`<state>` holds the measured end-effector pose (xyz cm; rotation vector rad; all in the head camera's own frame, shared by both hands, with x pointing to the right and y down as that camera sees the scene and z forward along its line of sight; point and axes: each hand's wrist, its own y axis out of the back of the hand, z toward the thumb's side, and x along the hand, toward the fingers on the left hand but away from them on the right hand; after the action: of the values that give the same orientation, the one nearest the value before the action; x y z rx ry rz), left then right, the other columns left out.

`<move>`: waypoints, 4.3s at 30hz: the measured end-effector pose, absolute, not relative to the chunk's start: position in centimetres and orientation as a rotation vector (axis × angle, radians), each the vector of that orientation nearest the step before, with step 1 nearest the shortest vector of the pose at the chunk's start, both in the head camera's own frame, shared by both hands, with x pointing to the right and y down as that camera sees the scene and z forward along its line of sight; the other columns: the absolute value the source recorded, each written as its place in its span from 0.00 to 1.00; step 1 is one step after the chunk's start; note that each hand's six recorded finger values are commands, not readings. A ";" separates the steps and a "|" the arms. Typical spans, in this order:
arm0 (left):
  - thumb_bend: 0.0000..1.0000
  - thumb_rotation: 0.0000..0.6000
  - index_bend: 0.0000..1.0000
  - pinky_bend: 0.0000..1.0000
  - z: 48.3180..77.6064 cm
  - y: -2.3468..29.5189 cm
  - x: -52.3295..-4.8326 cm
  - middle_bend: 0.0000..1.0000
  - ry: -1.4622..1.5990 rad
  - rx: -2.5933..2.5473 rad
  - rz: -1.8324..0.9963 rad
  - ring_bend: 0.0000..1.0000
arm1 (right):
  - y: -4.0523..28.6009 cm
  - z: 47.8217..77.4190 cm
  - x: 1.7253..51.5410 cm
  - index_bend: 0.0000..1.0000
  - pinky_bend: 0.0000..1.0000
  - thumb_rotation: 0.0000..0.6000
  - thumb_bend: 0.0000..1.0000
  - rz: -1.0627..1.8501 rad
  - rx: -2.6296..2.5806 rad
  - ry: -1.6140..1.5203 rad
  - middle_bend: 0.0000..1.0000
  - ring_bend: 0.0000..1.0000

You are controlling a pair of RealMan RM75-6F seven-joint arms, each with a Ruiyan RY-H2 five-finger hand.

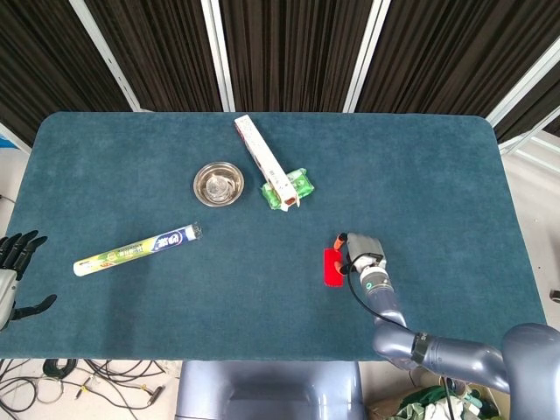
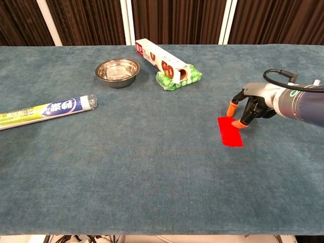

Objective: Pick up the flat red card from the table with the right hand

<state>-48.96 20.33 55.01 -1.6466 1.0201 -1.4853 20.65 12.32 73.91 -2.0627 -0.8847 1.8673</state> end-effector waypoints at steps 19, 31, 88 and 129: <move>0.18 1.00 0.11 0.04 54.9 20.3 -49.0 0.06 1.027 -1.649 -1.483 0.02 | 12.5 73.9 20.1 0.50 1.00 1.00 0.31 1.845 -2.071 -0.936 1.00 1.00; 0.18 1.00 0.11 0.05 54.9 20.3 -49.0 0.06 1.024 -1.649 -1.488 0.02 | 11.7 74.6 20.5 0.51 1.00 1.00 0.31 1.836 -2.016 -1.048 1.00 1.00; 0.18 1.00 0.12 0.06 54.7 20.2 -49.4 0.05 1.060 -1.652 -1.498 0.02 | 14.7 70.9 20.3 0.71 1.00 1.00 0.50 1.666 -2.253 -1.140 1.00 1.00; 0.18 1.00 0.12 0.06 54.9 20.0 -49.7 0.05 1.087 -1.647 -1.524 0.02 | 4.5 52.8 19.2 0.71 1.00 1.00 0.50 1.090 -2.801 -1.171 1.00 1.00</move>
<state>-49.69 19.96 54.92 -1.6470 1.0867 -1.5236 19.23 4.50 52.84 -2.8011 -1.1713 1.0896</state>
